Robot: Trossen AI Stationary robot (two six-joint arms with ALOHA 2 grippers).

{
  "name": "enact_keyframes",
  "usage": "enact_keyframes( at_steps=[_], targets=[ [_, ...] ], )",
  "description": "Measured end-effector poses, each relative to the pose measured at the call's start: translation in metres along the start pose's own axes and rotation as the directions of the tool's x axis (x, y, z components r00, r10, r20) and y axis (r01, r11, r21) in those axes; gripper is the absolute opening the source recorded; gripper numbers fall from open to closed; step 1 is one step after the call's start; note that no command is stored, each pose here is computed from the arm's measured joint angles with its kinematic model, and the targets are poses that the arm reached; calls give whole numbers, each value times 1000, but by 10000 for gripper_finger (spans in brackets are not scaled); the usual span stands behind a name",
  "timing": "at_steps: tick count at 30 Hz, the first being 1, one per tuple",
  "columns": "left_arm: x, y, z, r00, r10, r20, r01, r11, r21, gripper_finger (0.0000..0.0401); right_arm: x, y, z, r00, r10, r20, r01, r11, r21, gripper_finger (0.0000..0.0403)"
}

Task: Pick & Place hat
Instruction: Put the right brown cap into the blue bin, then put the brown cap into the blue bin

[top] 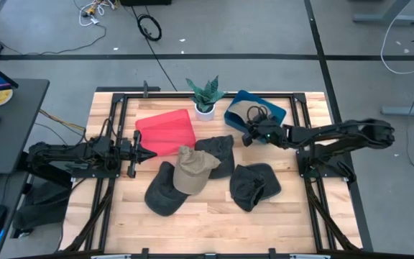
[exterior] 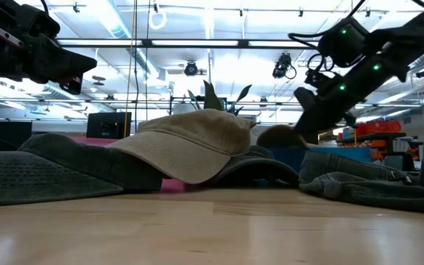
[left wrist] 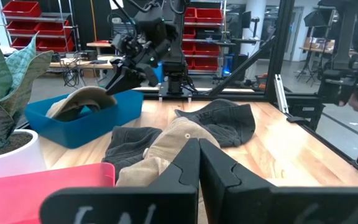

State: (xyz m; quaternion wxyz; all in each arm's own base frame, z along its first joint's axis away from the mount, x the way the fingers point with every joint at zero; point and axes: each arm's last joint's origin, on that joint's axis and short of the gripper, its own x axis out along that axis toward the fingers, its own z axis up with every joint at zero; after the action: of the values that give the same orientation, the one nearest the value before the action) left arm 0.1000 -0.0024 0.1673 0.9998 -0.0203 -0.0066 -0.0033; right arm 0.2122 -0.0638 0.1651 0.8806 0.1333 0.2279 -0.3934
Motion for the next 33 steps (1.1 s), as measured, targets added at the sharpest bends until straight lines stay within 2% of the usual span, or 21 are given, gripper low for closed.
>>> enact_keyframes(
  at_steps=[3, 12, 19, 25, 33],
  targets=[
    [0, 0, 0, 1000, 0, -1, 0, 1000, 0, 3, 7, 1, 2, 999, 30, 21, -30, 1000, 9, 94],
    [0, 0, 0, 1000, 0, 0, 0, 1000, 0, 3, 17, -3, -1, 1000, 2, 6, -2, 999, -44, 86],
    [0, 0, 0, 1000, 0, 0, 0, 1000, 0, 3, 17, -4, -3, 1000, -5, -12, 4, 993, -117, 6],
    [0, 0, 0, 1000, 0, -1, 0, 1000, 0, 3, 11, -3, -3, 1000, 10, -25, -14, 987, -163, 2],
    [0, 0, 0, 1000, 0, -1, 0, 1000, 0, 3, -13, -6, 6, 999, 41, -13, -42, 981, -190, 1]
  ],
)
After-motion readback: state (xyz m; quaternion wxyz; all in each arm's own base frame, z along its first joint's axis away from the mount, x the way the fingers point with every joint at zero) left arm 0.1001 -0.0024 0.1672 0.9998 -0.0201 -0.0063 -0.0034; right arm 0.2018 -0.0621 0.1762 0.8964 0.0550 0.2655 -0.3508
